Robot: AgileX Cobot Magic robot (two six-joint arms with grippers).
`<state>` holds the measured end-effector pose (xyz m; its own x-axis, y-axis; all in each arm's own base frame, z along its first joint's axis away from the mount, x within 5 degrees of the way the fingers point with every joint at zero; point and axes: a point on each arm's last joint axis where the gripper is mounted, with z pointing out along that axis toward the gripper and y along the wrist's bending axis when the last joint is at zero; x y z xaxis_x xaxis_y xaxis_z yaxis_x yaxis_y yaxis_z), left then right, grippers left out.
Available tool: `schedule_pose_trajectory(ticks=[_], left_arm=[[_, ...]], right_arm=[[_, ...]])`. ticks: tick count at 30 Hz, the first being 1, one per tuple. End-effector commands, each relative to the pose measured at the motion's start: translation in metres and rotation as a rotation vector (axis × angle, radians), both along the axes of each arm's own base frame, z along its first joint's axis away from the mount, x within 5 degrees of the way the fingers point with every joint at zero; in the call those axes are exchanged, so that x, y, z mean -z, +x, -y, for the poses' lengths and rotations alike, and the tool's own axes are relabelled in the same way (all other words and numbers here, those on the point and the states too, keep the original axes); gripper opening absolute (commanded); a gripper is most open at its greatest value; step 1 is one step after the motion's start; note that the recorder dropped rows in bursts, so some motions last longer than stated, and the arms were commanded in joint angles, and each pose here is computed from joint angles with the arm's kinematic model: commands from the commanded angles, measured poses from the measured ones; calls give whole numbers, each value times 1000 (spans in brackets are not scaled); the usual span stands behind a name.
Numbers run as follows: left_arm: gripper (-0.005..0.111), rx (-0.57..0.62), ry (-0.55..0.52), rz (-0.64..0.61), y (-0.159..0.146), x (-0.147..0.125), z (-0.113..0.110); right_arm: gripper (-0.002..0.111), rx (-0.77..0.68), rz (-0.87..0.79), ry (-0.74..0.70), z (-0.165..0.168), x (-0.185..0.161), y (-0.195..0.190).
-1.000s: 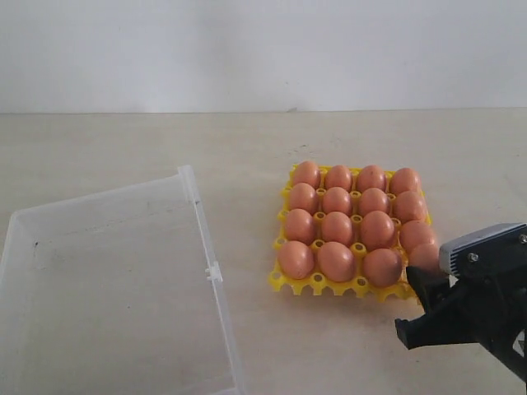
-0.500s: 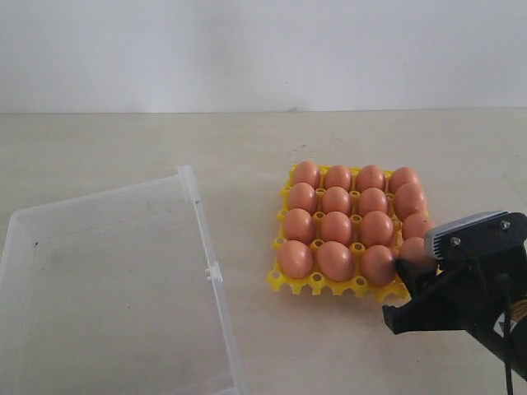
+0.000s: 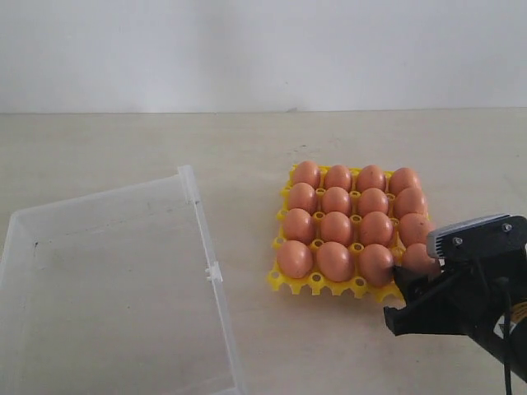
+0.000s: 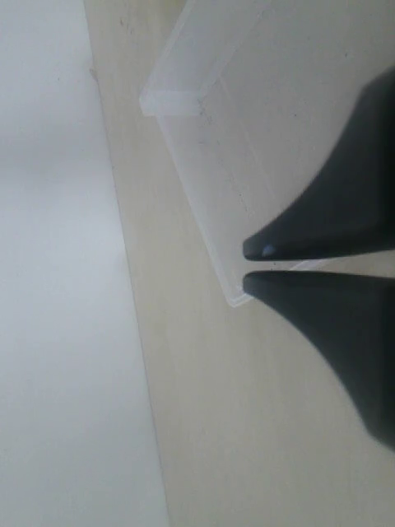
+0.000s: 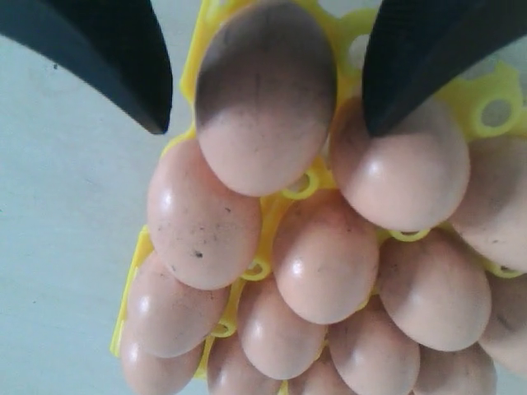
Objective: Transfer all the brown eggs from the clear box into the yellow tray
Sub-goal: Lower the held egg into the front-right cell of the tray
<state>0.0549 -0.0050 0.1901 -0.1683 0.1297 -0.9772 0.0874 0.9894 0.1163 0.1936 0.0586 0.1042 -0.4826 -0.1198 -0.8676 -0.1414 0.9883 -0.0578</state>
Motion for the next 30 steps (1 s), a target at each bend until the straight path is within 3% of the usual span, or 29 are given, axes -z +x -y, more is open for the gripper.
schedule_pose_trajectory(ticks=[1, 12, 15, 18, 22, 30], left_arm=[[4, 2, -8, 7, 0, 0, 0], [4, 2, -8, 7, 0, 0, 0], [4, 2, -8, 7, 0, 0, 0], [4, 2, -8, 7, 0, 0, 0], [4, 2, -8, 7, 0, 0, 0], [4, 2, -8, 7, 0, 0, 0]], right_arm=[[61, -17, -1, 12, -1, -7, -2], [57, -11, 305, 188, 3, -81, -13], [34, -14, 168, 248, 3, -80, -24], [0, -36, -72, 244, 2, -66, -39], [0, -52, -209, 222, 1, -57, -49], [0, -88, -59, 154, 2, -65, -40]])
